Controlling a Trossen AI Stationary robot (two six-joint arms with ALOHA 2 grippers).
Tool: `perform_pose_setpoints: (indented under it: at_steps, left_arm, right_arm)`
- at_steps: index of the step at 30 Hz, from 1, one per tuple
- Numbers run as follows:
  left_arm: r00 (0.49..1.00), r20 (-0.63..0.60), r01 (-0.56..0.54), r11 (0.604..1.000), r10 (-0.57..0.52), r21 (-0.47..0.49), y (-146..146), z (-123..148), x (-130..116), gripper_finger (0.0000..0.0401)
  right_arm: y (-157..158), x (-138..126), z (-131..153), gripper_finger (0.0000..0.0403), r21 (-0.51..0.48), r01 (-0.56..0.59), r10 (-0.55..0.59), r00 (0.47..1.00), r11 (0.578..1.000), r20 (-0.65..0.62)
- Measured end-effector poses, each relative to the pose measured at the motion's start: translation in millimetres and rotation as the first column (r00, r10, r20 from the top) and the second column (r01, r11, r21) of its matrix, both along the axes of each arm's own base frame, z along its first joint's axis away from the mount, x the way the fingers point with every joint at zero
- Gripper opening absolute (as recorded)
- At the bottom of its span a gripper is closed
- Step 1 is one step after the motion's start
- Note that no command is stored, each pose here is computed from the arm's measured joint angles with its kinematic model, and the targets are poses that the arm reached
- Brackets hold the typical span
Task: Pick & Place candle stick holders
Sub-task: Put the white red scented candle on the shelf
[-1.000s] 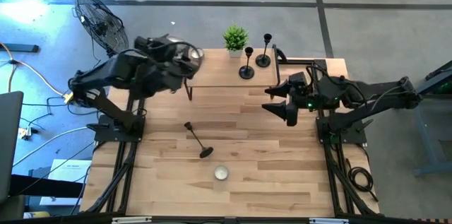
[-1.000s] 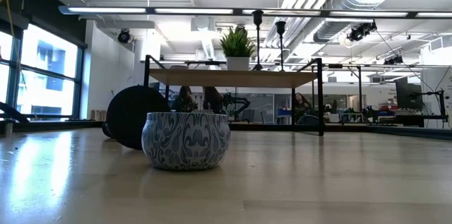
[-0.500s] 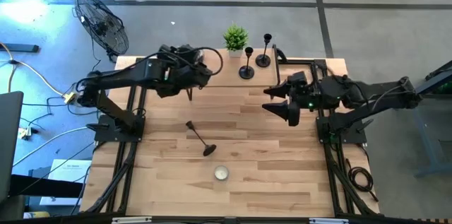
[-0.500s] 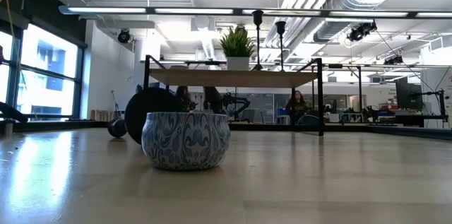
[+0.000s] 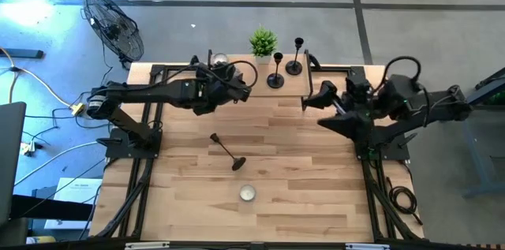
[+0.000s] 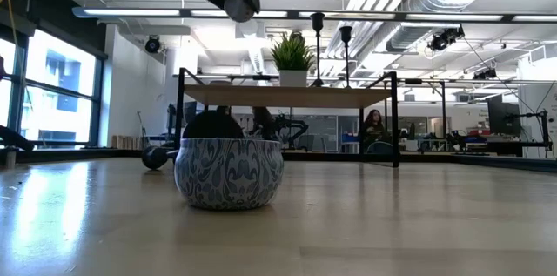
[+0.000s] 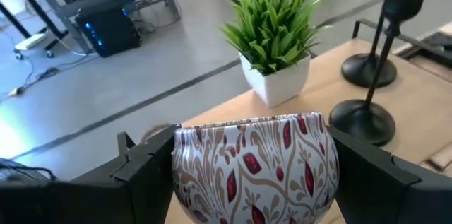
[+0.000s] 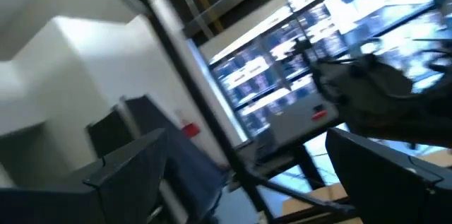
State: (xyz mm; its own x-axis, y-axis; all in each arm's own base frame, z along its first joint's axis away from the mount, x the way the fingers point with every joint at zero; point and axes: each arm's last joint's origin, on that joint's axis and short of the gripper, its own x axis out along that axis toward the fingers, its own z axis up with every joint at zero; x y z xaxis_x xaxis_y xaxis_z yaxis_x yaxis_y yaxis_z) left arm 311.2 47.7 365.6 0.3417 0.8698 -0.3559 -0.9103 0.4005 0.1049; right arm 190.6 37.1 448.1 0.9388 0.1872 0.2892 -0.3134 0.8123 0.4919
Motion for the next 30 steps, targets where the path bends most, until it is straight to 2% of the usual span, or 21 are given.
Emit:
perform_pose_setpoints:
  at_steps: [5,9,12,16,22,26,30]
  left_arm:
    - [0.990,0.114,-0.089,0.995,0.085,0.034,0.8,-12.2,4.4,0.0298]
    - [0.965,0.197,-0.188,0.981,0.175,0.048,1.6,-30.7,3.9,0.0298]
    - [0.946,0.245,-0.231,0.972,0.212,0.050,2.3,-52.3,5.7,0.0298]
    - [0.927,0.299,-0.253,0.966,0.226,0.053,2.6,-71.8,6.2,0.0298]
    - [0.932,0.283,-0.263,0.959,0.226,0.103,3.0,-89.2,6.9,0.0298]
    - [0.943,0.226,-0.281,0.948,0.243,0.150,3.8,-106.2,13.2,0.0298]
    - [0.924,0.277,-0.316,0.936,0.266,0.156,5.0,-115.1,25.0,0.0298]
  right_arm:
    - [-0.3,-18.2,6.8,0.0375,-0.054,-0.106,0.109,0.993,0.993,0.043]
    - [-5.1,-39.6,15.4,0.0375,-0.050,-0.156,0.160,0.982,0.986,0.097]
    - [-10.6,-54.9,18.9,0.0375,-0.037,-0.176,0.179,0.978,0.984,0.111]
    - [-17.9,-65.9,17.1,0.0375,-0.057,-0.131,0.136,0.987,0.990,0.084]
    - [-27.4,-61.7,8.8,0.0375,-0.110,-0.053,0.053,0.999,0.993,0.005]
    - [-34.1,-51.8,5.1,0.0375,-0.119,-0.032,0.029,0.999,0.992,-0.029]
    - [-42.2,-40.9,1.0,0.0375,-0.112,-0.034,0.027,0.998,0.993,-0.065]
